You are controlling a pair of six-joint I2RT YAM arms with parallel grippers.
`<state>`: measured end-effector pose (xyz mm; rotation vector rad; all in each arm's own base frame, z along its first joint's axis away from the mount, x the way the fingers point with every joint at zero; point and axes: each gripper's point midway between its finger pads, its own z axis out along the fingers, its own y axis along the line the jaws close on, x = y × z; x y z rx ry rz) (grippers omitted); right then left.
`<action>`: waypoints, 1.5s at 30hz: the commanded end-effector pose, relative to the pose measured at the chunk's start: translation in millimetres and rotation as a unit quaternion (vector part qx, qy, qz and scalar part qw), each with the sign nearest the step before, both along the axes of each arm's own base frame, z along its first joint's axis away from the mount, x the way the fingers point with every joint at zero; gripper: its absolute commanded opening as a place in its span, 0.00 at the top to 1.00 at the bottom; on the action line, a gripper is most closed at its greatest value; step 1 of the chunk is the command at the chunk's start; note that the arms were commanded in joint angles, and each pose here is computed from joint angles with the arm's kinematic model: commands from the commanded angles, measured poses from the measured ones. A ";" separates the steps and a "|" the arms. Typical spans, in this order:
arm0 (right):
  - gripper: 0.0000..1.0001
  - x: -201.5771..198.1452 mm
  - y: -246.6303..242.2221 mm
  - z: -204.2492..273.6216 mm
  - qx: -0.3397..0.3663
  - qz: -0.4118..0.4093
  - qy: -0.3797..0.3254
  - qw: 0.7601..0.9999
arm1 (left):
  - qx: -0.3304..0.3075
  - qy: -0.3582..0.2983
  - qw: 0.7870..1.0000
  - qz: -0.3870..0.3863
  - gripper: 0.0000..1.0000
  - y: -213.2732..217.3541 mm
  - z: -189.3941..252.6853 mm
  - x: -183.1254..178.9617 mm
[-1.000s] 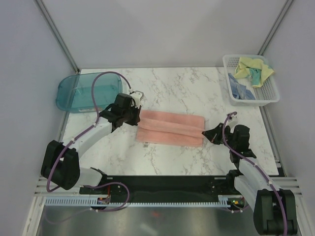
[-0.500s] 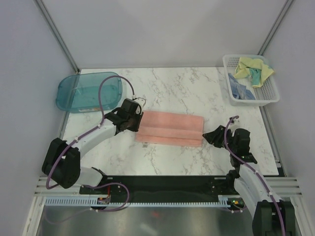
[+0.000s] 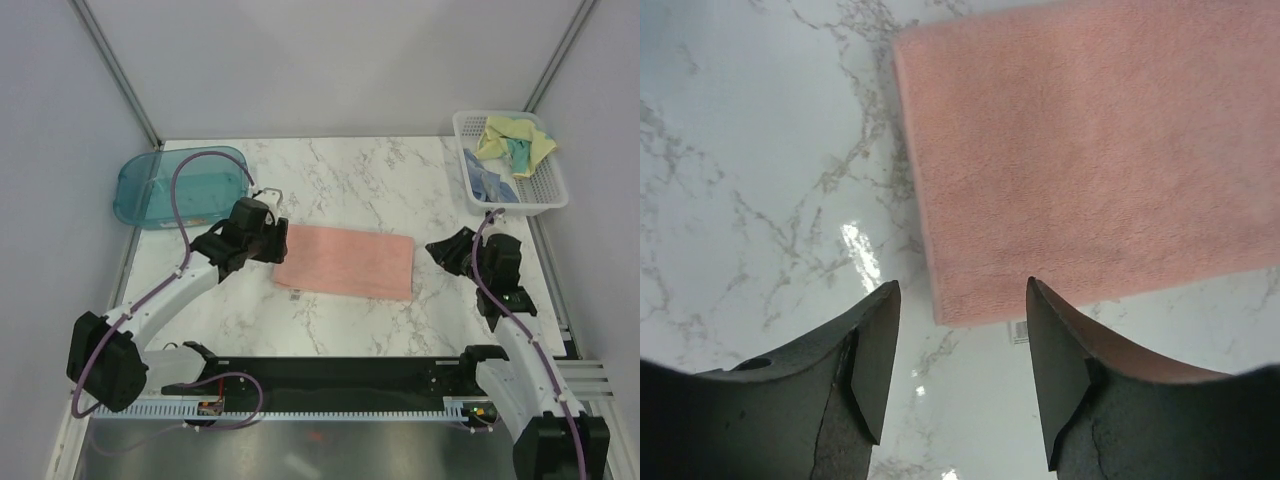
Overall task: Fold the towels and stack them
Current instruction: Fold the towel, then smooth out wrinkles on the folded towel
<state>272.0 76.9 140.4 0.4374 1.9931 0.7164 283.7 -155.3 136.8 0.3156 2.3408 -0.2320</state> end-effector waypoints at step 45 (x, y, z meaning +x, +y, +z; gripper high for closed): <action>0.81 9.9 63.7 -93.3 -0.028 0.172 0.221 0.960 | -0.153 0.184 0.964 0.116 0.21 -5.3 -100.8 9.7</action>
